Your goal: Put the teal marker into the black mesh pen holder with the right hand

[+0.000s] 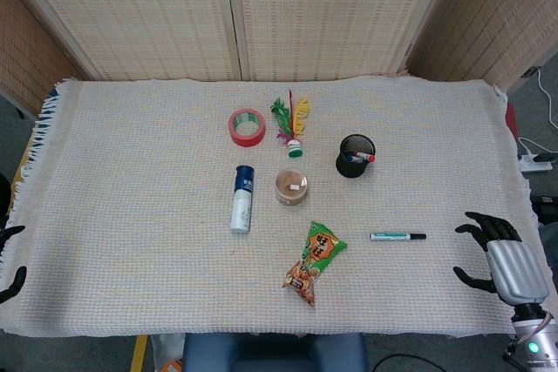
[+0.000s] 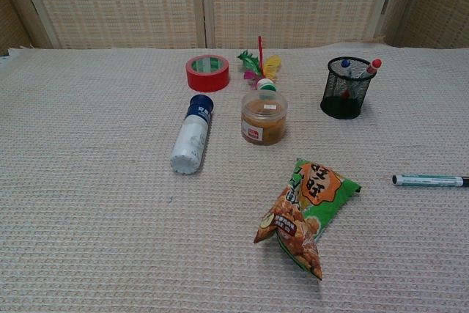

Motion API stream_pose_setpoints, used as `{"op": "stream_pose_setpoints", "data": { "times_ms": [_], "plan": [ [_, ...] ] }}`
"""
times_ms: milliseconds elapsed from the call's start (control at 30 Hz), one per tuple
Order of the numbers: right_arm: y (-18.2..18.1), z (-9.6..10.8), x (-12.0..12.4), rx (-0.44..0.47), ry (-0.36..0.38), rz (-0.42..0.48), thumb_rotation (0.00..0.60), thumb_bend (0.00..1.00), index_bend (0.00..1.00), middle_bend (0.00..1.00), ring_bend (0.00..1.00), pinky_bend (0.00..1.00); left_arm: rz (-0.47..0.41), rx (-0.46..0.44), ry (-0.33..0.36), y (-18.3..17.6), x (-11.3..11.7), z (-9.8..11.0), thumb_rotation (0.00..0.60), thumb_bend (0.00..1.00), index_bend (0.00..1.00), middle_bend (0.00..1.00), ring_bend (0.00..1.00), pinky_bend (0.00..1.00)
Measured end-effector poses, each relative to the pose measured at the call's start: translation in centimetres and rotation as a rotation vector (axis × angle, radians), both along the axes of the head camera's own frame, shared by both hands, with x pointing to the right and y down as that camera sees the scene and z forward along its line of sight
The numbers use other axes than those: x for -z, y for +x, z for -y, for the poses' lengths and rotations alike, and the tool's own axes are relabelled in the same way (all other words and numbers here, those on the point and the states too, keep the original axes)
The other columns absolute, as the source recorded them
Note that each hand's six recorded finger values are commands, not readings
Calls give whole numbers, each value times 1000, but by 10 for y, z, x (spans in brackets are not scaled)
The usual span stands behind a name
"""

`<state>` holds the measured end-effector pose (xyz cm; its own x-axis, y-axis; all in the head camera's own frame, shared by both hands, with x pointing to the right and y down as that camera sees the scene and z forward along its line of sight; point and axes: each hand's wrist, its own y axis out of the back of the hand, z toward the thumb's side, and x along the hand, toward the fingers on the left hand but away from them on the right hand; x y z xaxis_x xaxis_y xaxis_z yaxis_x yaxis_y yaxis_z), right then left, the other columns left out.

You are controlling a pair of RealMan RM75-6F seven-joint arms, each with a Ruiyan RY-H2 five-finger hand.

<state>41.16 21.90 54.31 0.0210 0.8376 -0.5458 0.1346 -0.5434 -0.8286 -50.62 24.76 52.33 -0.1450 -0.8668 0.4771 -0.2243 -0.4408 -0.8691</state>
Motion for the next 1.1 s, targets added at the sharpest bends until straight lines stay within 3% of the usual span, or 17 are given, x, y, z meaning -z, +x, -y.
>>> {"op": "stream_pose_setpoints", "data": {
  "times_ms": [667, 867, 1100],
  "plan": [
    [0, -1, -2, 4, -3, 1, 600, 103, 321, 134, 122, 145, 0, -2, 0, 1, 1, 0, 600, 386, 199, 44, 0, 113],
    [-4, 0, -13, 19, -21, -1, 600, 103, 322, 134, 124, 143, -7, -1, 7, 2, 3, 0, 600, 386, 199, 43, 0, 113],
    [-25, 13, -38, 118, -80, -29, 600, 103, 343, 134, 126, 114, -16, 1, 17, 2, 7, 0, 600, 386, 199, 44, 0, 113]
  ]
}}
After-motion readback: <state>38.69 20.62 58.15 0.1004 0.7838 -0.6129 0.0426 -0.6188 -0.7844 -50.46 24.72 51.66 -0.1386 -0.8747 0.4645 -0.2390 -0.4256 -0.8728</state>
